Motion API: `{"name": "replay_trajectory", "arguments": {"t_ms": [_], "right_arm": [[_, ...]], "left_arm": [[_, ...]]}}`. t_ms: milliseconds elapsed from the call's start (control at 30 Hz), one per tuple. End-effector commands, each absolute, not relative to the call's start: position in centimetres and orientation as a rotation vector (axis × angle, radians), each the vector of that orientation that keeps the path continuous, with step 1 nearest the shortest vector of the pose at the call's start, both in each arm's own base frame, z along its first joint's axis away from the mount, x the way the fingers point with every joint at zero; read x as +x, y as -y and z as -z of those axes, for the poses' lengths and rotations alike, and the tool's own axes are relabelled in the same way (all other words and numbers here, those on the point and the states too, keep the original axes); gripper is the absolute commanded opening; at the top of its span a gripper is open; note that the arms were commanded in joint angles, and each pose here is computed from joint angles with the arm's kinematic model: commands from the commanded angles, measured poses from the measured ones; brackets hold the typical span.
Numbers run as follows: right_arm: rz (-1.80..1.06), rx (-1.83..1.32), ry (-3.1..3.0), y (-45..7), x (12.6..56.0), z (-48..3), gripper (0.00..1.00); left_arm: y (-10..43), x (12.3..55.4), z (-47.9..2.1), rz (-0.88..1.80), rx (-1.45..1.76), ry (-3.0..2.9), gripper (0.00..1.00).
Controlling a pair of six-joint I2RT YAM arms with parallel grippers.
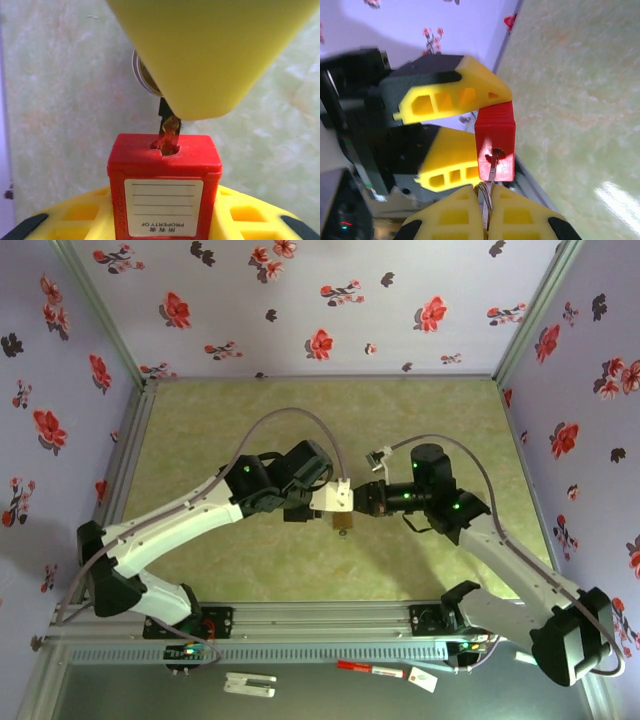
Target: Unlock with the key
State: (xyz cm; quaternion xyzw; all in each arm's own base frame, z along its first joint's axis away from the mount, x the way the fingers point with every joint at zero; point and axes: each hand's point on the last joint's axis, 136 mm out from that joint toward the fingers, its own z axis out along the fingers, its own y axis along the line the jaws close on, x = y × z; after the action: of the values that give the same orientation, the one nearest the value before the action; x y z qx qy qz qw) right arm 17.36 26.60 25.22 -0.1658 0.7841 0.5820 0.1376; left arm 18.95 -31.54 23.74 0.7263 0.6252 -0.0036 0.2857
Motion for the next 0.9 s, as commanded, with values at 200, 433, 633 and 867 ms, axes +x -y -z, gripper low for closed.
{"name": "replay_trajectory", "arguments": {"t_ms": [200,433,633,867], "right_arm": [[-1.378,-0.739,-2.325,-26.6,17.2,-21.5,0.0],[-1.465,-0.602,-2.392,-27.6,18.6,-21.0,0.0],[-1.69,-0.308,-2.316,-28.7,21.0,-22.3,0.0],[-1.587,-0.529,-2.341,-28.9,18.8,-22.7,0.0]], "left_arm": [[40.8,12.8,-34.1,0.691,1.805,-1.284,0.0],[41.9,15.4,-37.0,0.597,1.638,-1.228,0.0],[41.6,14.5,-39.1,0.627,1.576,-1.144,0.0],[41.4,12.8,-38.6,0.827,1.642,-1.181,0.0]]}}
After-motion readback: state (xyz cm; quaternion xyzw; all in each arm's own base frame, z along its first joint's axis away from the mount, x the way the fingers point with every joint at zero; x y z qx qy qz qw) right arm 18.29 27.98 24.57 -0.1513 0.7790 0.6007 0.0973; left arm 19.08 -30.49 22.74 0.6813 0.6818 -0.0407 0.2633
